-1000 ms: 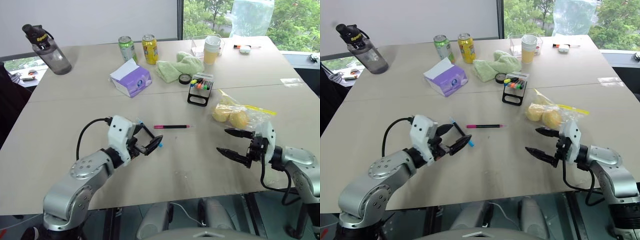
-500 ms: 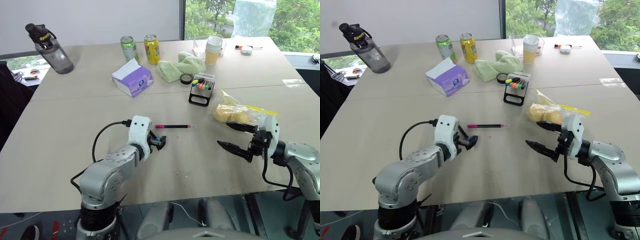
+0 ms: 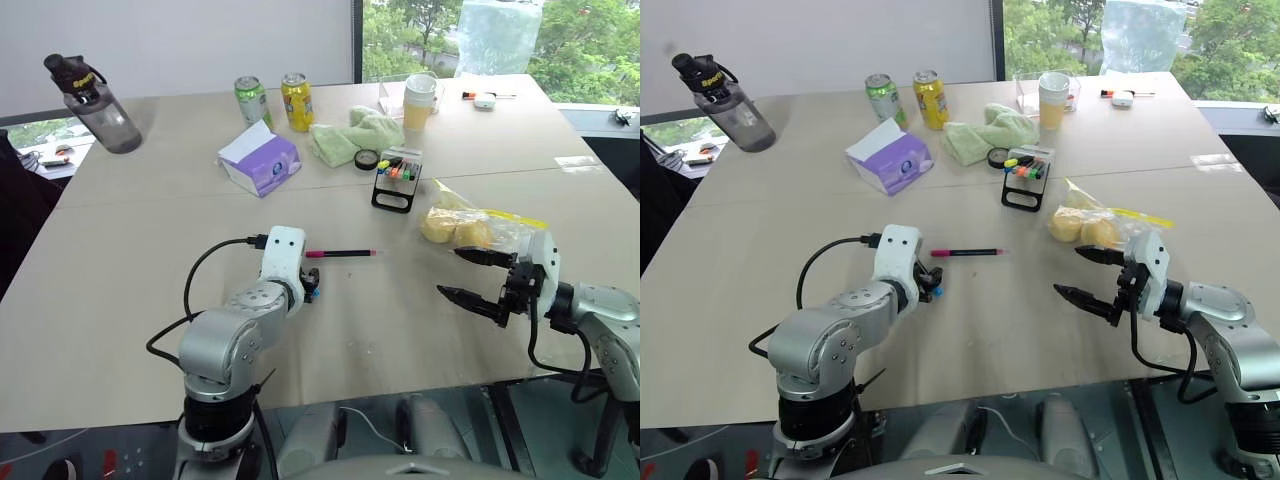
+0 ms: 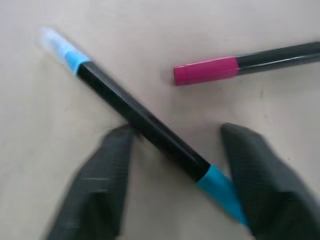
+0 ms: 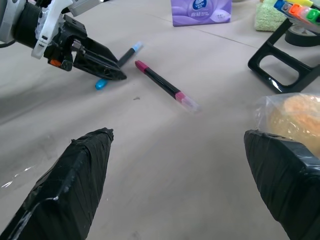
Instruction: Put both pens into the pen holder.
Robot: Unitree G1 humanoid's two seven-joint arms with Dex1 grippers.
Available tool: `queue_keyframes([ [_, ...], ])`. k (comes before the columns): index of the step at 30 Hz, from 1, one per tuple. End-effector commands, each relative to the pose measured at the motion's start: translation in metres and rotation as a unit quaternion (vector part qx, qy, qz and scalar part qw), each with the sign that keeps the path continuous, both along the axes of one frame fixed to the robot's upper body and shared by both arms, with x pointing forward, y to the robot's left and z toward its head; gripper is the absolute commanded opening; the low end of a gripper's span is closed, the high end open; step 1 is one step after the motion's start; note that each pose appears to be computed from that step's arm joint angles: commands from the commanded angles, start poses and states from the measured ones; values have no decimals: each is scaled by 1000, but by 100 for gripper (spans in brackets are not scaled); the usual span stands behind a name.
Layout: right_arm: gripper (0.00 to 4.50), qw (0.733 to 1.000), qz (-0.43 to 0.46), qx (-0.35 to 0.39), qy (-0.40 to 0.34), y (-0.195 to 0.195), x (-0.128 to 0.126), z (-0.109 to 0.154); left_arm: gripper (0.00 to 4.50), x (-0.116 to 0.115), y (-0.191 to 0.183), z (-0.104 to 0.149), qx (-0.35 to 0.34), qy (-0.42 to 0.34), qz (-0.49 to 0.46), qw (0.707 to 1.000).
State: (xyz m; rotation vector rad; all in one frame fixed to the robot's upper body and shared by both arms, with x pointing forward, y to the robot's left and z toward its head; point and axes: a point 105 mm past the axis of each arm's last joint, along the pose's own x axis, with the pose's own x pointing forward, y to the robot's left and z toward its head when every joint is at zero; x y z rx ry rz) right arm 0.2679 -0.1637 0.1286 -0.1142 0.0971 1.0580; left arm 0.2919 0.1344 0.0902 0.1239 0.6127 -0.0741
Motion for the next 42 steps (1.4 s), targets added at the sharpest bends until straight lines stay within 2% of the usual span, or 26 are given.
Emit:
queue_keyframes([
  [1, 450, 1000, 6, 5, -30, 1, -2, 16, 109, -13, 43, -24, 61, 60, 101, 991],
  [4, 450, 999, 8, 5, -30, 2, 0, 16, 2, -12, 46, -19, 66, 42, 103, 992],
  [11, 450, 999, 11, 5, -31, 1, 3, 18, 2, -32, 77, -23, 67, 13, 153, 986],
  [14, 450, 999, 13, 15, -29, 5, 5, 19, 2, -31, 79, -15, 33, -35, 158, 986],
  [16, 450, 999, 15, 32, -17, 13, 7, 22, 2, -26, 76, -6, -19, -85, 160, 983],
  [19, 450, 996, 72, 44, 44, 35, -2, 24, 2, -20, 62, 14, -46, -157, 93, 982],
  [21, 450, 987, 117, 53, 94, 52, -10, 26, 2, -20, 41, 24, -57, -195, -7, 979],
  [23, 450, 978, 153, 9, 141, 62, -17, 9, 2, -20, 27, 28, -59, -217, -81, 971],
  [25, 450, 973, 168, -94, 129, 64, -14, -21, 2, -14, 25, 29, -65, -231, -94, 966],
  [26, 450, 975, 159, -101, 120, 69, -5, -25, 2, -11, 25, 31, -68, -237, -98, 964],
  [29, 450, 982, 160, -4, 99, 98, 14, 1, 2, -7, 24, 36, -71, -252, -117, 958],
  [33, 450, 976, 211, -45, 22, 111, 8, -3, 2, -4, 30, 42, -77, -264, -127, 953],
  [35, 450, 977, 210, -12, 20, 114, 6, 2, 2, -2, 32, 45, -79, -271, -133, 950],
  [37, 450, 977, 211, -32, 11, 110, 5, -3, 2, -1, 31, 48, -86, -278, -143, 946],
  [38, 450, 979, 202, -34, 1, 108, 8, -2, 2, -2, 29, 49, -89, -280, -153, 944],
  [42, 450, 992, 65, 105, 9, 96, 45, 41, 2, -9, 11, 58, -122, -289, -222, 923],
])
